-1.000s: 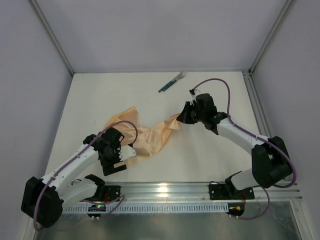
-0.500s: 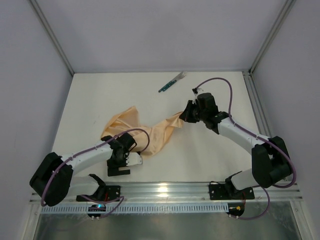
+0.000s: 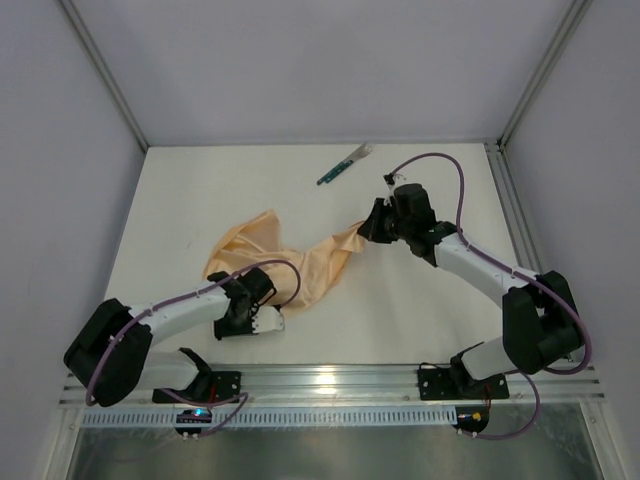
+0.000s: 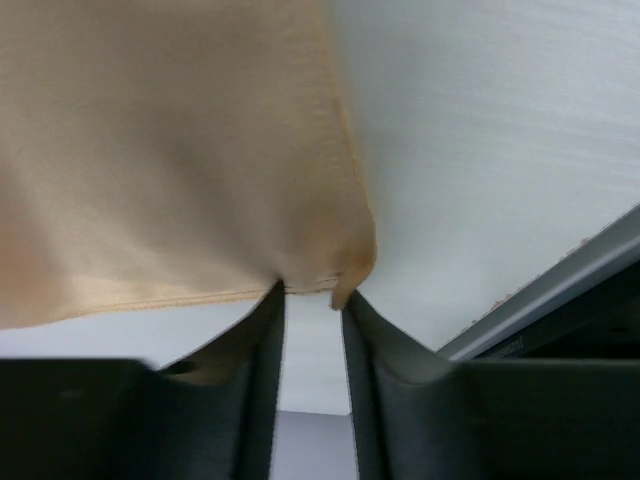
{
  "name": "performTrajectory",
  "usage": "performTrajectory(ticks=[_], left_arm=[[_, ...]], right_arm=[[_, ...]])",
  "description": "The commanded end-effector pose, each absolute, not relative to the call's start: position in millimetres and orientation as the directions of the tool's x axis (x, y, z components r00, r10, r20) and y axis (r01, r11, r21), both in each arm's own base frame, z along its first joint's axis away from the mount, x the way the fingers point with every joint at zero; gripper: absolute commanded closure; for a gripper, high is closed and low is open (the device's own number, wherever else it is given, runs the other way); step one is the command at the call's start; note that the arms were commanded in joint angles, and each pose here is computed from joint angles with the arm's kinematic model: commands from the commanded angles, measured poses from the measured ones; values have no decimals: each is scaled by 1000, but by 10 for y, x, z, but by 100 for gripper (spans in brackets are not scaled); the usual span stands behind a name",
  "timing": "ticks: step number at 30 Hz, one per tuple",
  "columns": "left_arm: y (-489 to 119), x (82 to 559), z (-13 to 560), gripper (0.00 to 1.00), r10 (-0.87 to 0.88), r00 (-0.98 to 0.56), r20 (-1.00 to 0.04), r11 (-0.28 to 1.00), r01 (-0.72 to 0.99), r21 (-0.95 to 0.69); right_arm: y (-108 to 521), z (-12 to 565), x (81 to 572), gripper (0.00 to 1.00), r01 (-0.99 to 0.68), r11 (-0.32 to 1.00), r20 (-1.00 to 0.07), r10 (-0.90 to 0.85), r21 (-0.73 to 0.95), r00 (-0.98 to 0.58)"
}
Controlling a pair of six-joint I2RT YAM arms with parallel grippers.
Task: Fold the napkin into a case and place the utensils inside
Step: Pick up the crumpled napkin from the center of the board, then flatten out the napkin at the center of the board.
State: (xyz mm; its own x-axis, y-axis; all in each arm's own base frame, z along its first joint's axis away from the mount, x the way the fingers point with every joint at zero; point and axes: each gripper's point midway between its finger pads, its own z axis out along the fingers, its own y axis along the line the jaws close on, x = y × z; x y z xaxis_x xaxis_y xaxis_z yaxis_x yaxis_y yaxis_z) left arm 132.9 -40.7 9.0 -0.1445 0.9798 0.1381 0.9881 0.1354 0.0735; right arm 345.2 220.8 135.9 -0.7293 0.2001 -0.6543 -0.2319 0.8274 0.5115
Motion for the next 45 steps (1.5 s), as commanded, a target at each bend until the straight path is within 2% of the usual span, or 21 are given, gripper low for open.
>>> performTrajectory(ticks=[1, 2, 3, 8, 9, 11, 12, 16, 18, 22, 28, 30, 34, 36, 39, 45], left_arm=[[-883, 1657, 27, 79, 984, -147, -100, 162, 974, 160], [-952, 1709, 84, 92, 980, -150, -134, 172, 970, 174], [-992, 1743, 126, 100, 974, -163, -157, 191, 965, 182], [-1153, 2034, 612, 100, 911, -242, -335, 334, 908, 253], [-1245, 2142, 843, 100, 881, -238, -408, 363, 894, 262], [-1171, 2206, 1199, 100, 848, -262, -460, 421, 861, 285], [-1150, 2350, 1552, 100, 812, -270, -517, 472, 825, 310], [-815, 2291, 2387, 100, 768, -280, -576, 560, 730, 392], [-678, 2270, 2856, 100, 758, -238, -608, 586, 657, 474], [-545, 1987, 3464, 100, 717, -139, -684, 619, 578, 532], [-512, 1830, 3767, 100, 676, -99, -730, 649, 548, 527], [-479, 1726, 4060, 100, 640, -53, -767, 677, 511, 529], [-365, 1613, 4561, 100, 582, 13, -813, 737, 414, 534], [-339, 1691, 4637, 100, 574, 7, -818, 756, 378, 534], [-322, 1945, 4527, 100, 593, -59, -803, 768, 342, 542], [-408, 2604, 4553, 100, 606, -84, -791, 783, 241, 574]], right_arm=[[2230, 1556, 3616, 96, -257, 822, -698, 219, 509, -682], [2235, 1557, 3611, 96, -257, 822, -697, 218, 509, -683], [2235, 1555, 3606, 96, -258, 822, -696, 215, 508, -685], [2191, 1918, 3600, 96, -295, 825, -744, 208, 482, -635], [2159, 1972, 3565, 96, -294, 829, -746, 201, 475, -635], [2109, 2382, 3520, 96, -345, 824, -800, 199, 449, -566], [2058, 2475, 3461, 96, -347, 829, -806, 192, 438, -560], [1836, 3302, 3190, 96, -406, 834, -891, 199, 373, -409], [1718, 3635, 2936, 96, -433, 827, -913, 211, 358, -350], [1583, 4223, 2490, 96, -499, 794, -934, 247, 347, -257], [1542, 4616, 2005, 96, -586, 727, -934, 276, 357, -227], [1523, 4806, 1805, 96, -630, 698, -940, 281, 340, -196], [1377, 4898, 1608, 96, -617, 719, -946, 280, 320, -164], [1379, 4897, 1625, 96, -614, 718, -943, 290, 327, -163], [1482, 4729, 1915, 96, -579, 733, -934, 280, 356, -221], [1755, 4418, 2869, 96, -490, 775, -910, 270, 399, -313]])
